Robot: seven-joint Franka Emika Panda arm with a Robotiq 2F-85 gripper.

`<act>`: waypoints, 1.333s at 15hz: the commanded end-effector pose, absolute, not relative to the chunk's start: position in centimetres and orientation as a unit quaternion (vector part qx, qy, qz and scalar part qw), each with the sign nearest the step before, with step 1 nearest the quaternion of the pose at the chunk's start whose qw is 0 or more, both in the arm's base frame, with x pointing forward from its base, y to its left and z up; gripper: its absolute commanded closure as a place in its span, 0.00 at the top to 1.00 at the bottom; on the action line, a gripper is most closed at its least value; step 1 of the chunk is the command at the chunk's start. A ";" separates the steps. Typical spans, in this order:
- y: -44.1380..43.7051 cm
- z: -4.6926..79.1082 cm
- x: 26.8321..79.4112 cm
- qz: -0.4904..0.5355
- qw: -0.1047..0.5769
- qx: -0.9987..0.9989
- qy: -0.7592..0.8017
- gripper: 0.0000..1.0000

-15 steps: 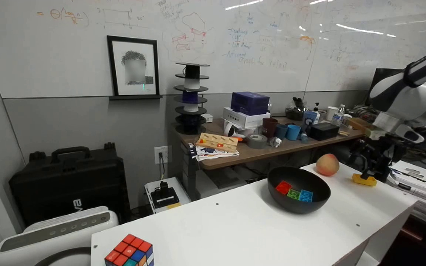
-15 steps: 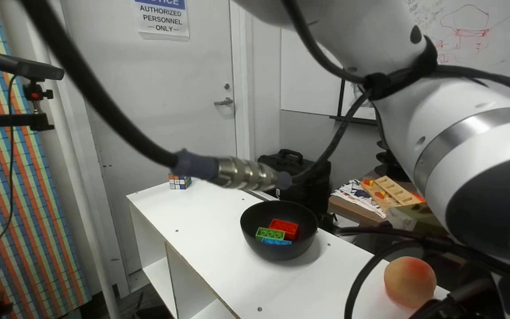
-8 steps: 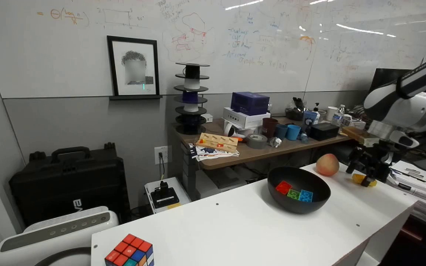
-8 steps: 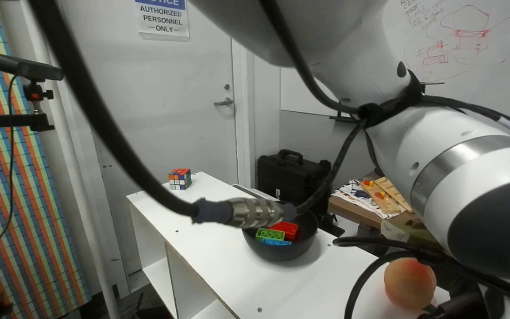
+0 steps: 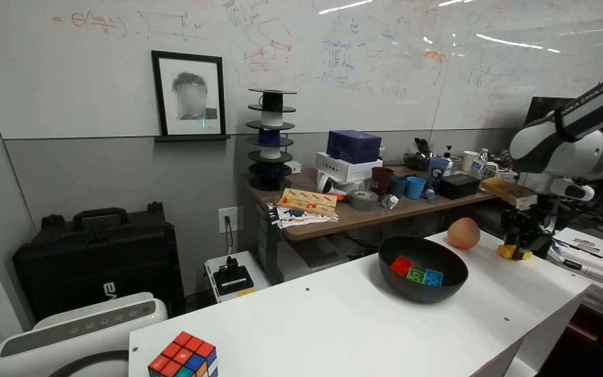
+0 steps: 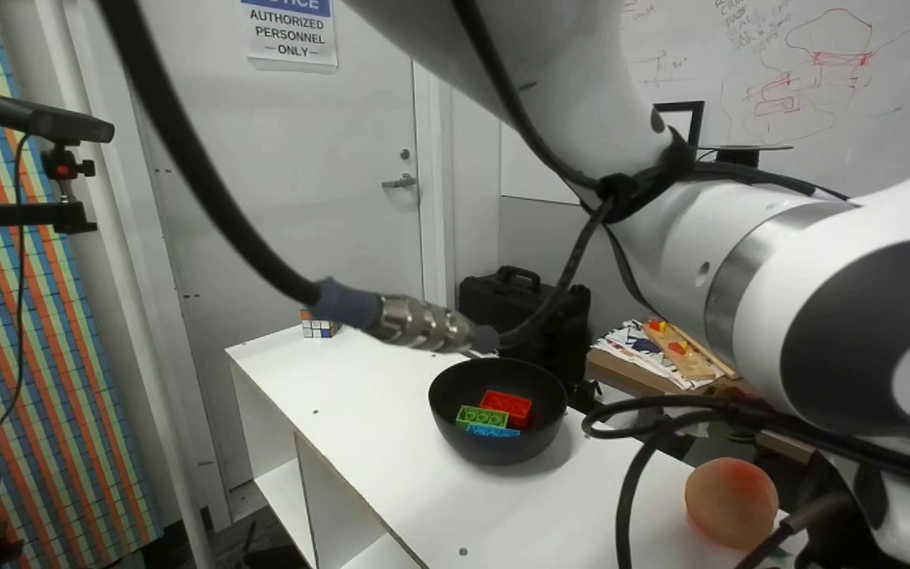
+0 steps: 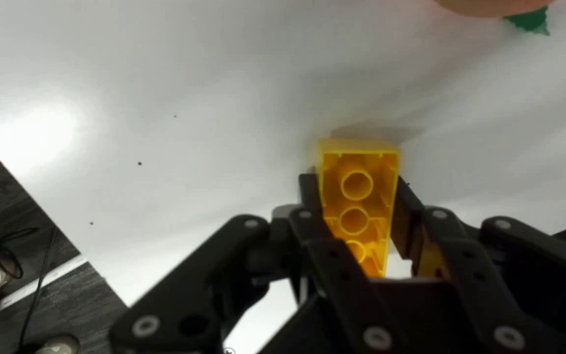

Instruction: Place the red, green, blue and yellow building blocks inside the black bowl

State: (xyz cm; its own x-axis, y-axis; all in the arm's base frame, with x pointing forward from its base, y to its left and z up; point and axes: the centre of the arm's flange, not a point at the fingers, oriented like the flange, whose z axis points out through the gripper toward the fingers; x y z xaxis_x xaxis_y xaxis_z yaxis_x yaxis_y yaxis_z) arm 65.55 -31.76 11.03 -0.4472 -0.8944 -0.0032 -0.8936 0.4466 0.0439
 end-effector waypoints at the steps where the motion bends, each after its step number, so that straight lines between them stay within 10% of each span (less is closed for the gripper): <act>1: -28.3 13.9 63.2 0.010 0.049 0.550 -0.834 0.11; 19: -0.9 21.8 61.2 0.046 -0.034 0.819 -0.571 0.11; 20: -0.6 21.5 60.8 0.048 -0.032 0.828 -0.557 0.61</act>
State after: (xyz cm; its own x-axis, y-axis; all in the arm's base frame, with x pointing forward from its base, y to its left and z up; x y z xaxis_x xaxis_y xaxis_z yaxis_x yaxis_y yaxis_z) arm 62.68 -0.95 21.47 0.2873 -0.9565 0.0511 -0.9530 -0.2908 -0.0855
